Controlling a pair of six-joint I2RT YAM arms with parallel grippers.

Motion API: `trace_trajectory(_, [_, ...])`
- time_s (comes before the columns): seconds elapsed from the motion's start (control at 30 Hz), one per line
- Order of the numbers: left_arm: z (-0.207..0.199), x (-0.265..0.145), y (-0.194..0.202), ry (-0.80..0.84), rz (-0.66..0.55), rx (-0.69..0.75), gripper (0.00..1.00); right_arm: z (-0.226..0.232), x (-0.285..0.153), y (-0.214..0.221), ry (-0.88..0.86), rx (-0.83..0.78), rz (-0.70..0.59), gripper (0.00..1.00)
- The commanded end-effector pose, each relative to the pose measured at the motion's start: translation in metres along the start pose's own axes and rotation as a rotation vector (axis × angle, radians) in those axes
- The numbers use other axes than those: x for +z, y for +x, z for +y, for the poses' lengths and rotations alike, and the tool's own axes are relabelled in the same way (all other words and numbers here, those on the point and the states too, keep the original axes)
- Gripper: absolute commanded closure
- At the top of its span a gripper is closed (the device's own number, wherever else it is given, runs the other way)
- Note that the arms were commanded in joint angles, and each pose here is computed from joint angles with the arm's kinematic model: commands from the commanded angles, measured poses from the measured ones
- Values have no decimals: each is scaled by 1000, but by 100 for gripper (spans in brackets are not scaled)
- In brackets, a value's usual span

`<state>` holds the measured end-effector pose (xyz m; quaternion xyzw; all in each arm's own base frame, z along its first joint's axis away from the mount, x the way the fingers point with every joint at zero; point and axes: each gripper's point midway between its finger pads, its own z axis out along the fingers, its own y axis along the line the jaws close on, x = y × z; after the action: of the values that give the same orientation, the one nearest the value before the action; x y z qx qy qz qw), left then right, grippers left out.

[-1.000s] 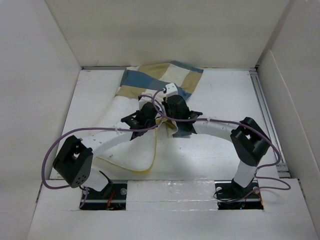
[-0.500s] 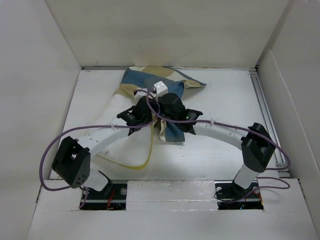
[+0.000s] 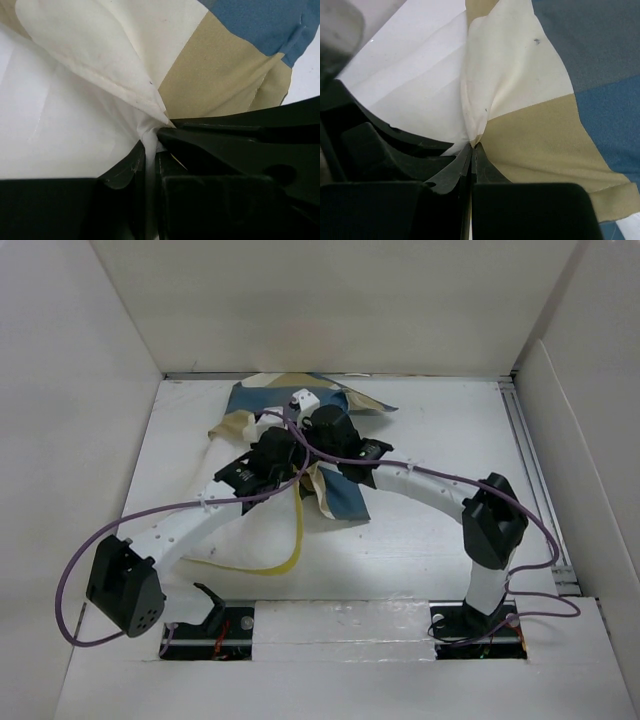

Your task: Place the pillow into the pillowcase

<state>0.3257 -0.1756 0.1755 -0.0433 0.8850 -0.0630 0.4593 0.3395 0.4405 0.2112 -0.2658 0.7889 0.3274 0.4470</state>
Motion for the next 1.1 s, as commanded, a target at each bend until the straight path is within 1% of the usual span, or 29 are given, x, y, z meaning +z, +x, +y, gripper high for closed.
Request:
trace_trajectory(0.0, [-55,-2,-84,194,-300,-161,100,111,-35,22,-449,90,125,100])
trace_trajectory(0.03, [-56,2,-81,195,-301,-161,100,118,-43,17,-485,85,123,100])
trace_trajectory(0.07, [-59,7,-78,210,-307,-165,100,119,-45,22,-502,87,138,100])
trace_trajectory(0.1, [-60,15,-72,207,-301,-162,100,127,-52,14,-544,85,120,100])
trace_trajectory(0.17, [-63,22,-70,219,-321,-173,100,139,-68,20,-634,94,143,100])
trace_trajectory(0.2, [-64,33,-60,209,-305,-164,100,144,-74,16,-667,92,130,100])
trace_trajectory(0.27, [-62,44,-55,189,-287,-157,100,152,-85,17,-730,95,141,100])
trace_trajectory(0.33, [-57,56,-58,150,-299,-151,100,152,-92,19,-731,104,141,100])
trace_trajectory(0.4, [-56,57,-65,151,-321,-156,100,146,-86,25,-696,103,141,100])
trace_trajectory(0.47, [-60,54,-69,203,-316,-160,100,133,-66,46,-634,109,176,100])
trace_trajectory(0.53, [-59,49,-67,211,-304,-164,100,110,-47,59,-563,127,194,100])
trace_trajectory(0.57, [-57,40,-72,220,-320,-172,100,99,-35,74,-540,146,228,100])
trace_trajectory(0.6, [-56,36,-74,226,-331,-177,100,91,-28,78,-527,154,232,100])
trace_trajectory(0.67, [-53,25,-75,232,-321,-172,100,70,-11,98,-447,192,264,90])
trace_trajectory(0.7, [-51,21,-75,228,-309,-176,90,66,-8,97,-419,191,255,83])
trace_trajectory(0.73, [-49,16,-73,223,-295,-182,73,50,1,98,-344,196,237,71])
trace_trajectory(0.77, [-45,10,-65,200,-254,-177,55,42,4,96,-317,199,226,69])
trace_trajectory(0.8, [-39,1,-66,186,-253,-191,38,41,3,100,-315,192,233,65])
trace_trajectory(0.83, [-37,-5,-66,169,-248,-193,9,30,7,101,-280,199,228,58])
trace_trajectory(0.87, [-31,-11,-55,131,-197,-200,0,22,8,99,-268,206,222,52])
trace_trajectory(0.97, [-14,-21,-45,63,-145,-213,0,15,9,85,-261,198,192,43])
trace_trajectory(1.0, [-6,-26,-35,33,-100,-210,0,7,10,82,-249,205,185,41])
trace_trajectory(1.07, [1,-42,-36,37,-101,-267,0,3,7,68,-240,190,151,35])
